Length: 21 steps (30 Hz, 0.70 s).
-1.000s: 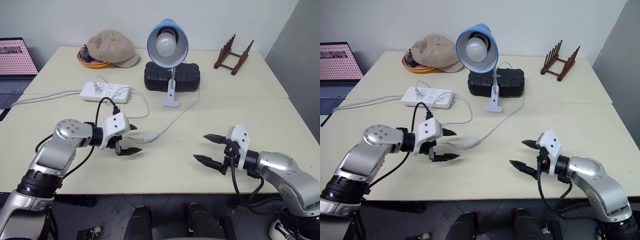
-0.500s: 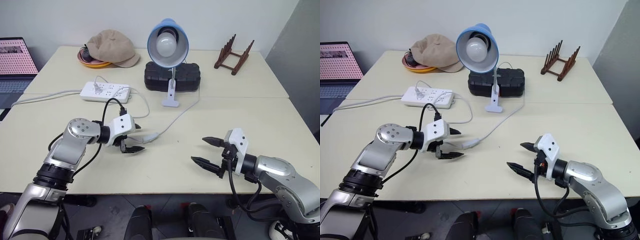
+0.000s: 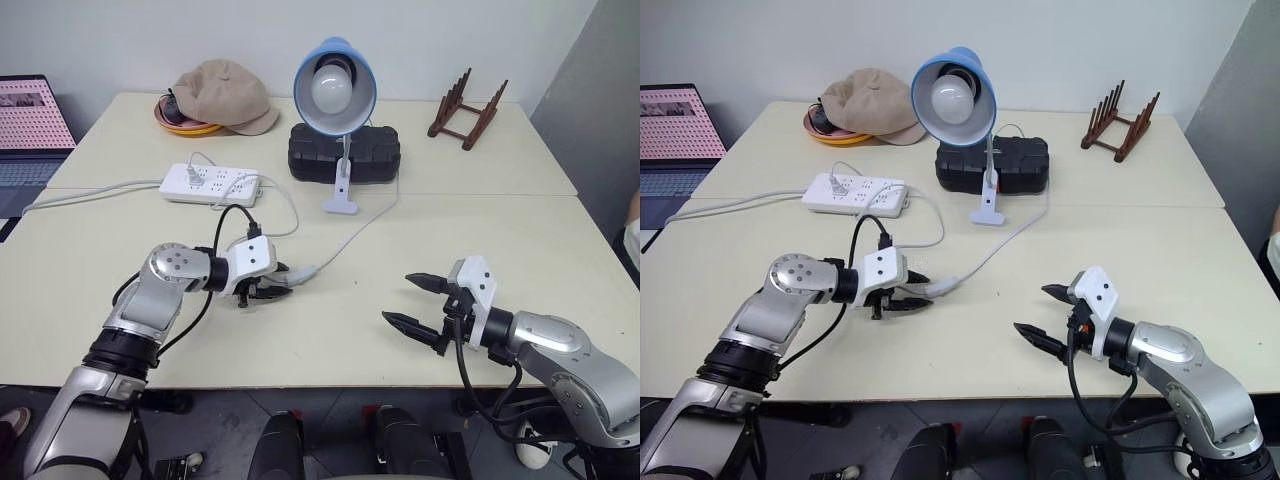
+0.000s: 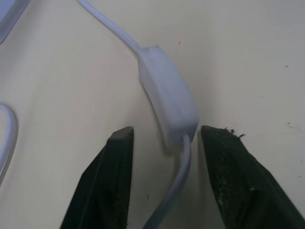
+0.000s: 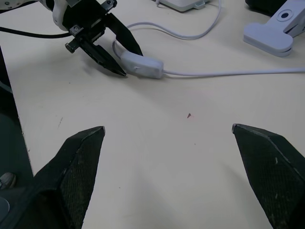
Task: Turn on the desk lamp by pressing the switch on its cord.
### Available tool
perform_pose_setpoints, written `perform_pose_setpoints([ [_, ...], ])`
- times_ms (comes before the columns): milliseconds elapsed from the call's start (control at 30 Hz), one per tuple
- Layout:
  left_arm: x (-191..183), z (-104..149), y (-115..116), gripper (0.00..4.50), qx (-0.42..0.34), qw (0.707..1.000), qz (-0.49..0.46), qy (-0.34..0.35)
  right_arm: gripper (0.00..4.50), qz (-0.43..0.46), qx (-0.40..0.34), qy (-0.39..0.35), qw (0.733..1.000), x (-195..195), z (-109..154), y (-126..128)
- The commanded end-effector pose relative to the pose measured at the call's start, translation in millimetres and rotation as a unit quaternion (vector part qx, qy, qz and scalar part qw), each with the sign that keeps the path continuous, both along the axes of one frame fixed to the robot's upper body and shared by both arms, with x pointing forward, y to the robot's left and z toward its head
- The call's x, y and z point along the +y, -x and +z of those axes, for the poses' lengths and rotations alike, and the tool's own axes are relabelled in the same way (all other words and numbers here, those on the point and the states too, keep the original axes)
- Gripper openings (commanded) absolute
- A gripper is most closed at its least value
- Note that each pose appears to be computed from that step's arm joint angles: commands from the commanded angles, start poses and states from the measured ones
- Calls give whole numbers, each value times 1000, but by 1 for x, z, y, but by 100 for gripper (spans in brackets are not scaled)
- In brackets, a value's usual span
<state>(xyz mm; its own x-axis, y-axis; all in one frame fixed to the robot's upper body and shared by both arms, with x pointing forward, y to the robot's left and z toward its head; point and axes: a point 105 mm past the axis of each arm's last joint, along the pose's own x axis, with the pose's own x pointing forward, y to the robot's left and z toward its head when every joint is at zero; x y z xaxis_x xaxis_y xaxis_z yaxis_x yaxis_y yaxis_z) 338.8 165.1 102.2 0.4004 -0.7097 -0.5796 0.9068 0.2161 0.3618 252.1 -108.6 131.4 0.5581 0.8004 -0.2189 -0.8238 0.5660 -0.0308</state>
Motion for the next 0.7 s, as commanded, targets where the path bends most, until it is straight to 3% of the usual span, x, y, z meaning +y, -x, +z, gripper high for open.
perform_pose_setpoints([
  [33,-1,10,-4,121,-24,1000,-7,-4,450,8,-23,-10,1000,3,13,5],
  [200,-9,10,-9,31,-12,999,4,31,450,-2,-23,-15,1000,1,15,4],
  [300,-13,11,-7,31,5,998,6,54,450,-4,-22,-17,1000,0,15,4],
  [433,-16,20,-4,31,88,986,42,139,450,-5,-17,-20,1000,0,14,5],
  [533,-24,40,1,31,187,946,76,255,450,-18,0,-55,998,-1,17,2],
  [633,-35,61,17,31,279,897,67,337,450,-57,58,-178,981,-2,26,-7],
  [700,-44,75,25,31,326,865,54,378,450,-61,96,-223,968,2,23,-8],
])
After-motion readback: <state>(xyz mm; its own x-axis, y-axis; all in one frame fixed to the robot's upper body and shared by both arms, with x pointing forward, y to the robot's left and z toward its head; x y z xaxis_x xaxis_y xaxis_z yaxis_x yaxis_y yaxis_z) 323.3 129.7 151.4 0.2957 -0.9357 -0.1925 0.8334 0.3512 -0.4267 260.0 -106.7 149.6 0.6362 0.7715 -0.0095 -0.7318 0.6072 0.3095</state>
